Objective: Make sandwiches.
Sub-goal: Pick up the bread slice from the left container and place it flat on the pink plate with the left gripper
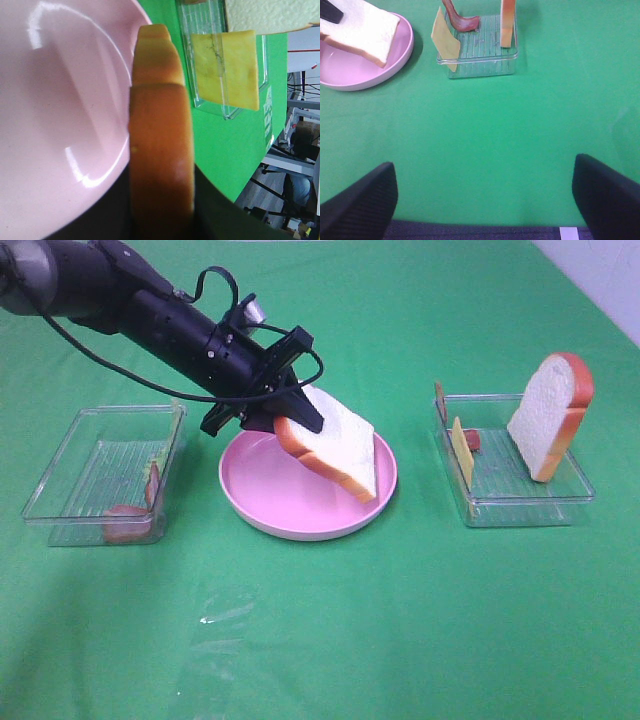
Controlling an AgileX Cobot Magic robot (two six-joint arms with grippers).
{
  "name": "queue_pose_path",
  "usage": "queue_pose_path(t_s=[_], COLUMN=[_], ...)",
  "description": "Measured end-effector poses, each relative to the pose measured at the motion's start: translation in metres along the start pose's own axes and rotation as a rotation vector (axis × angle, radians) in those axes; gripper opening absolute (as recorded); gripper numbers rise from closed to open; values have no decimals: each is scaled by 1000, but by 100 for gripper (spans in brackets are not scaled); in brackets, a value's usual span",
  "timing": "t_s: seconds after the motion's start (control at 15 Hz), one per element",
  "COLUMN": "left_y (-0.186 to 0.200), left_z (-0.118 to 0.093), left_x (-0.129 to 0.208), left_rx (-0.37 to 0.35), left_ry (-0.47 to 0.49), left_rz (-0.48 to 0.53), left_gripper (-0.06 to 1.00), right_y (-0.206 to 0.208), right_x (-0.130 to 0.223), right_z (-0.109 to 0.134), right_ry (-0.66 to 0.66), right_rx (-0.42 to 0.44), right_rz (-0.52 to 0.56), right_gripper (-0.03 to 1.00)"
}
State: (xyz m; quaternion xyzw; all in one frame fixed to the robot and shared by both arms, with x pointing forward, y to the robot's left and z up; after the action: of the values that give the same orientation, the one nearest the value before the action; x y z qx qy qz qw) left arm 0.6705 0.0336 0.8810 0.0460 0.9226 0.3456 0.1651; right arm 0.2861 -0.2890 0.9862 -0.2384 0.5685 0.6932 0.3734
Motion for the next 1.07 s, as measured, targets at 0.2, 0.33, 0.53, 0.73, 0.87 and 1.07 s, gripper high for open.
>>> queue_pose_path(t_s=[0.2, 0.33, 0.53, 0.73, 0.87, 1.07], left_y=[-5, -5, -4, -4, -4, 15], left_z=[5, 6, 14, 16, 16, 15], left_x=[3, 3, 5, 6, 7, 1], left_rx=[1, -6, -57, -67, -72, -206], left_ry=[22, 33, 47, 48, 42, -24], left_rz=[15, 13, 28, 33, 38, 112], left_gripper=[19, 19, 32, 68, 75, 78], right_y=[0, 0, 0, 0, 0, 0], right_x=[0, 0, 0, 0, 0, 0], right_z=[0, 0, 0, 0, 0, 0], right_ry=[0, 0, 0, 0, 0, 0], right_rx=[0, 0, 0, 0, 0, 0], right_rz=[0, 0, 0, 0, 0, 0], right_gripper=[90, 90, 90, 90, 90, 90])
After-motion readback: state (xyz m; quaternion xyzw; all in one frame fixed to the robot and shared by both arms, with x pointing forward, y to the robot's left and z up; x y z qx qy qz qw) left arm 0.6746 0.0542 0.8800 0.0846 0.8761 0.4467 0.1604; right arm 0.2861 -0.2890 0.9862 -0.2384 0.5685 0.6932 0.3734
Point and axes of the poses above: a point on each arm's last joint axis where the gripper is mounted, y pointing back along that axis away from the gripper, z along the wrist's bending axis when the last joint is at zero, x = y × z, the point moved 7 cm from there along -y, pointing out along that axis toward the gripper, and after that the axes turned 12 degrees about -y, right-handed, at the moved point
